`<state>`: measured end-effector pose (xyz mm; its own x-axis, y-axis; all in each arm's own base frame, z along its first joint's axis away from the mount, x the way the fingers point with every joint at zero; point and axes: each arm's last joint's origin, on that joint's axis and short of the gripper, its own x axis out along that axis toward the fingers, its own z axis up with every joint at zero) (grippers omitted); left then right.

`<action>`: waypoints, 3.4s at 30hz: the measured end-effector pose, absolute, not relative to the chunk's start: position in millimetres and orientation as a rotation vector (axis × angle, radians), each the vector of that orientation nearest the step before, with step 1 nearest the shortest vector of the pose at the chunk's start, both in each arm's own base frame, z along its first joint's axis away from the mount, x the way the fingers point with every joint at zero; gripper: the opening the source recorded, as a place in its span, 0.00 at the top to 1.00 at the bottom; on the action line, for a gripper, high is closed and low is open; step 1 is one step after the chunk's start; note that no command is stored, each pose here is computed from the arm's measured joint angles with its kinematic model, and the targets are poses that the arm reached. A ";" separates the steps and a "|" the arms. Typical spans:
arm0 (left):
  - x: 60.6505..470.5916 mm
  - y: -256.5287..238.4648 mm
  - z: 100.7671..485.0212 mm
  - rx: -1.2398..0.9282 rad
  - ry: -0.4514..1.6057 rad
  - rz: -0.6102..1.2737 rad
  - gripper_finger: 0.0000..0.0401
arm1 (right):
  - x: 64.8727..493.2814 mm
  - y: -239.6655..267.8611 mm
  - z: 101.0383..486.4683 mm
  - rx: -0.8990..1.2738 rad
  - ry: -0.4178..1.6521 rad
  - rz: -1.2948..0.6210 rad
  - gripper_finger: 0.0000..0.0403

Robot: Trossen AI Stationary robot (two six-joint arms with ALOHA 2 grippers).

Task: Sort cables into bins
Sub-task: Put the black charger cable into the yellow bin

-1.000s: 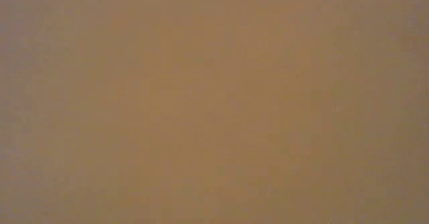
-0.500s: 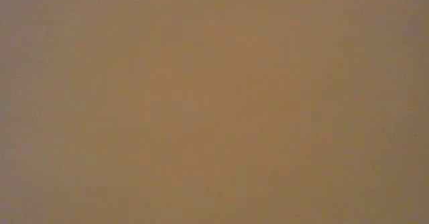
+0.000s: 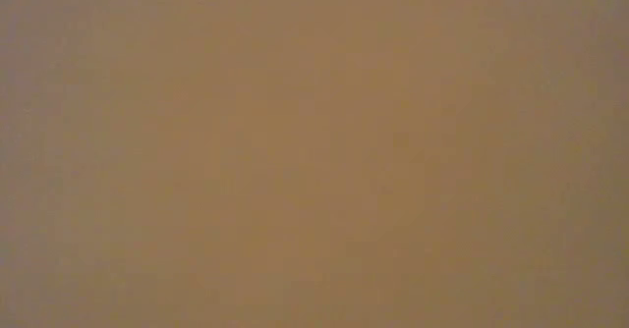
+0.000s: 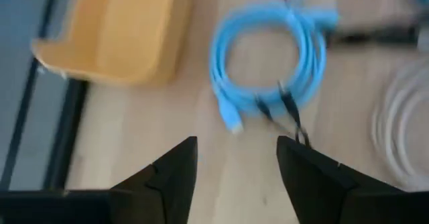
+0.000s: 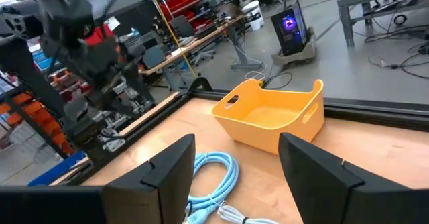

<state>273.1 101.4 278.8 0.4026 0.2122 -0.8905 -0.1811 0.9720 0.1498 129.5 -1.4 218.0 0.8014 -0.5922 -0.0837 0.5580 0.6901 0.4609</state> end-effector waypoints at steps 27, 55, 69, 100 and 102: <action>306.9 71.1 176.9 -0.133 1.242 0.129 0.54 | 129.6 -1.3 217.9 0.527 -0.085 -0.642 0.47; 286.8 77.9 153.0 -0.329 1.243 0.172 0.97 | 130.1 -0.6 218.5 0.537 -0.084 -0.615 0.47; 287.1 115.6 277.5 -0.121 0.992 0.383 0.99 | 130.3 -0.6 217.9 0.529 -0.077 -0.617 0.47; 336.9 232.7 265.3 -0.286 1.012 0.276 1.00 | 132.5 -0.4 216.2 0.527 -0.066 -0.624 0.47; 338.3 232.6 259.0 -0.194 1.064 0.260 1.00 | 132.7 -0.4 216.0 0.530 -0.065 -0.624 0.47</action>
<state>338.3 232.6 259.0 0.4596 0.1168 -0.8804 -0.3025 0.9526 -0.0316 132.7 -0.4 216.0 0.8138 -0.5729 -0.0980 0.5402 0.6833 0.4913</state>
